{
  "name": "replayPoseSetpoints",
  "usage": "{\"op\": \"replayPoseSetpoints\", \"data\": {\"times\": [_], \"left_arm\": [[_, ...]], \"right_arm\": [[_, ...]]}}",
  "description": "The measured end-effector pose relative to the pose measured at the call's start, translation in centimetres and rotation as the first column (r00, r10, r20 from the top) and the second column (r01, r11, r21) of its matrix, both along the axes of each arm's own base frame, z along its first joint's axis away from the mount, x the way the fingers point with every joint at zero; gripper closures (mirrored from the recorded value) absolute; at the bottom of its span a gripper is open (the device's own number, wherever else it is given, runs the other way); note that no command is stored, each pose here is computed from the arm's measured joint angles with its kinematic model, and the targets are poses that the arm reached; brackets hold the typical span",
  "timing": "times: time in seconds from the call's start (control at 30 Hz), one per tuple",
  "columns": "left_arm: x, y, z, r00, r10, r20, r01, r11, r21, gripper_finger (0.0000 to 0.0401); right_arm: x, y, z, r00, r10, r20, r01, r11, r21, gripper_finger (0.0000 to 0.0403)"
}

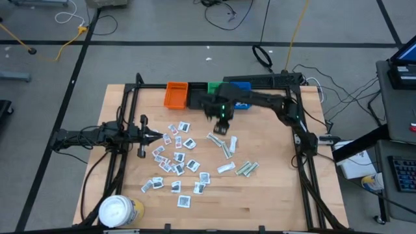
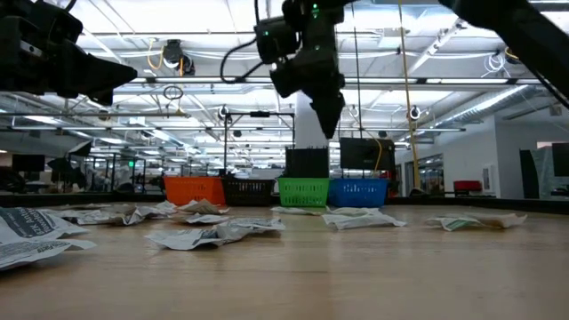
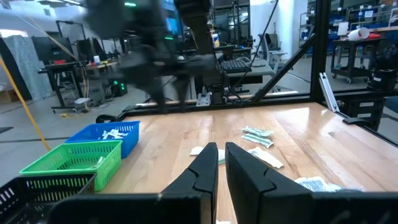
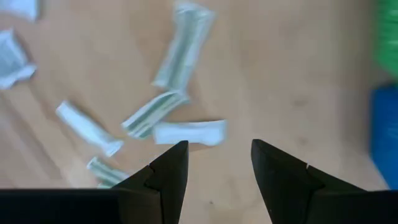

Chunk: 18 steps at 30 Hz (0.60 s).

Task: Pick & Place First Aid Supplies
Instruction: Put the green bandage into the green bin

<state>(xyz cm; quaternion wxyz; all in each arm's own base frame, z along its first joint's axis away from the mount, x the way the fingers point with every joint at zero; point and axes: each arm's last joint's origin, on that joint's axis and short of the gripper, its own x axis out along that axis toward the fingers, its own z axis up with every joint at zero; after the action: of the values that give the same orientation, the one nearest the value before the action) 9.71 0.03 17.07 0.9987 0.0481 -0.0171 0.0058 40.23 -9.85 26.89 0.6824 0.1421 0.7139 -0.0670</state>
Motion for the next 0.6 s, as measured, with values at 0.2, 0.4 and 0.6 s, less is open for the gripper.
{"op": "replayPoseSetpoints", "data": {"times": [0.2, 0.4, 0.6], "left_arm": [[0.0, 0.0, 0.0, 1.0, 0.0, 0.0, 0.0, 1.0, 0.0, 0.0364], [0.0, 0.0, 0.0, 1.0, 0.0, 0.0, 0.0, 1.0, 0.0, 0.0364], [0.0, 0.0, 0.0, 1.0, 0.0, 0.001, 0.0, 1.0, 0.0, 0.0364]], "right_arm": [[-1.7, 6.8, 0.1, 0.976, 0.217, -0.009, -0.217, 0.976, 0.007, 0.0236], [-5.2, 12.7, -0.8, 0.891, 0.455, -0.001, -0.454, 0.891, 0.011, 0.0236], [-9.3, 16.4, -2.2, 0.793, 0.609, -0.025, -0.609, 0.793, 0.026, 0.0236]]}}
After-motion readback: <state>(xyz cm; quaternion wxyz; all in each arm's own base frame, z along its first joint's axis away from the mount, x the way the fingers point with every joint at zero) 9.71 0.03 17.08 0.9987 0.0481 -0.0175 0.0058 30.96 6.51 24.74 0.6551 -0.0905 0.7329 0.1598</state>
